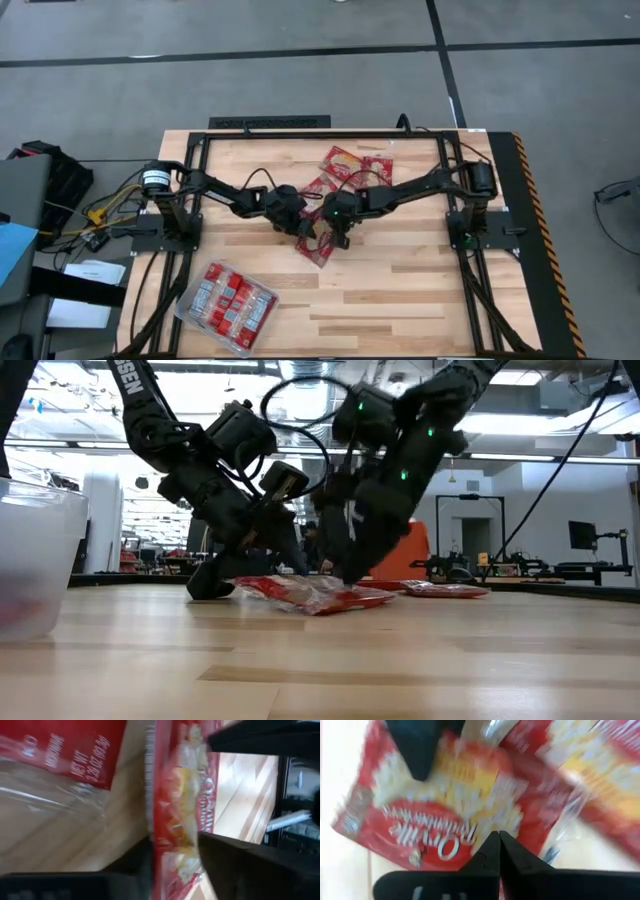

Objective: Sort popcorn bags into baskets
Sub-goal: Put the red popcorn bag into the transparent bin

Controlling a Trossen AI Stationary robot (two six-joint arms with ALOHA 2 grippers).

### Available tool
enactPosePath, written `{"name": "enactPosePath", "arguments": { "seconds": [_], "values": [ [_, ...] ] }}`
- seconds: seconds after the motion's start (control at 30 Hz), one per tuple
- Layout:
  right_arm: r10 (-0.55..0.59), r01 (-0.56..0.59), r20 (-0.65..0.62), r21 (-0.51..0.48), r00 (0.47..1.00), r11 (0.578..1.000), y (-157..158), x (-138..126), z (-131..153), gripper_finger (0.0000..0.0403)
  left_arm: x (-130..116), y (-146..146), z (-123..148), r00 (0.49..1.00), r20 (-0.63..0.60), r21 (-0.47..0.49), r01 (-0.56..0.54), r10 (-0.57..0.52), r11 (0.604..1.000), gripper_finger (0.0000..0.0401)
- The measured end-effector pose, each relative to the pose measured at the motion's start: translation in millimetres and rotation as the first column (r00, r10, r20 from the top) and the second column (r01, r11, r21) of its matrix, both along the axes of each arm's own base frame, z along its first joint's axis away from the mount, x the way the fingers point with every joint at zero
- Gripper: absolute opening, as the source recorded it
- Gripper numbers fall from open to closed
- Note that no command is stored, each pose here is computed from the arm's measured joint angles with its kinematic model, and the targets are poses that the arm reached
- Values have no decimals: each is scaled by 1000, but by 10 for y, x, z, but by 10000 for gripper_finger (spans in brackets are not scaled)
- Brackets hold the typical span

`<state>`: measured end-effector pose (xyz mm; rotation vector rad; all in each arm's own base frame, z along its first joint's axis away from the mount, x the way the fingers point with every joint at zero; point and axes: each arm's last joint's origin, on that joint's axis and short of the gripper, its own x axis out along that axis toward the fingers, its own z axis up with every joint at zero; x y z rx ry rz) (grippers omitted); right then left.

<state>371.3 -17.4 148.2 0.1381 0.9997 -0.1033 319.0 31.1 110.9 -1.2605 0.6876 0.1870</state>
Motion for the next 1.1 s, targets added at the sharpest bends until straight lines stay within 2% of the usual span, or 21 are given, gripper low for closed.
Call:
{"name": "enactPosePath", "arguments": {
  "seconds": [0.13, 0.17, 0.3, 0.43, 0.6, 0.73, 0.87, 1.0, 1.1],
  "values": [
    [12, -12, 33, -26, 999, 1000, -55, -106, 310, 15, -6, 21, -14, 999, -18, 32, -46, 47, 998, 26],
    [13, -12, 40, -30, 999, 999, -68, -135, 376, 19, -8, 24, -17, 998, -21, 42, -54, 55, 998, 15],
    [-1, 3, 62, -34, 998, 999, -113, -306, 677, 32, -8, 25, -16, 998, -20, 41, -57, 58, 998, 13],
    [-26, 28, 62, -42, 998, 999, -161, -566, 990, 29, -29, 13, 102, 999, 18, 2, -34, 34, 999, 6],
    [-91, 99, 71, -128, 993, 987, -185, -914, 1329, 15, -129, -61, 621, 990, 140, -10, -6, 8, 1000, 3],
    [-134, 147, 83, -183, 988, 972, -186, -1112, 1490, 15, -403, -265, 1064, 986, 166, -13, 14, -11, 1000, 2],
    [-175, 190, 95, -197, 980, 962, -184, -1224, 1569, 30, -829, -591, 1459, 983, 177, -4, -35, 35, 999, 2],
    [-186, 198, 79, -194, 979, 961, -182, -1246, 1564, 36, -1315, -919, 1648, 985, 141, -37, -98, 102, 994, 1],
    [-188, 199, 76, -197, 979, 960, -187, -1212, 1542, 31, -1622, -1136, 1684, 985, 110, -72, -122, 129, 990, 1]
  ]
}}
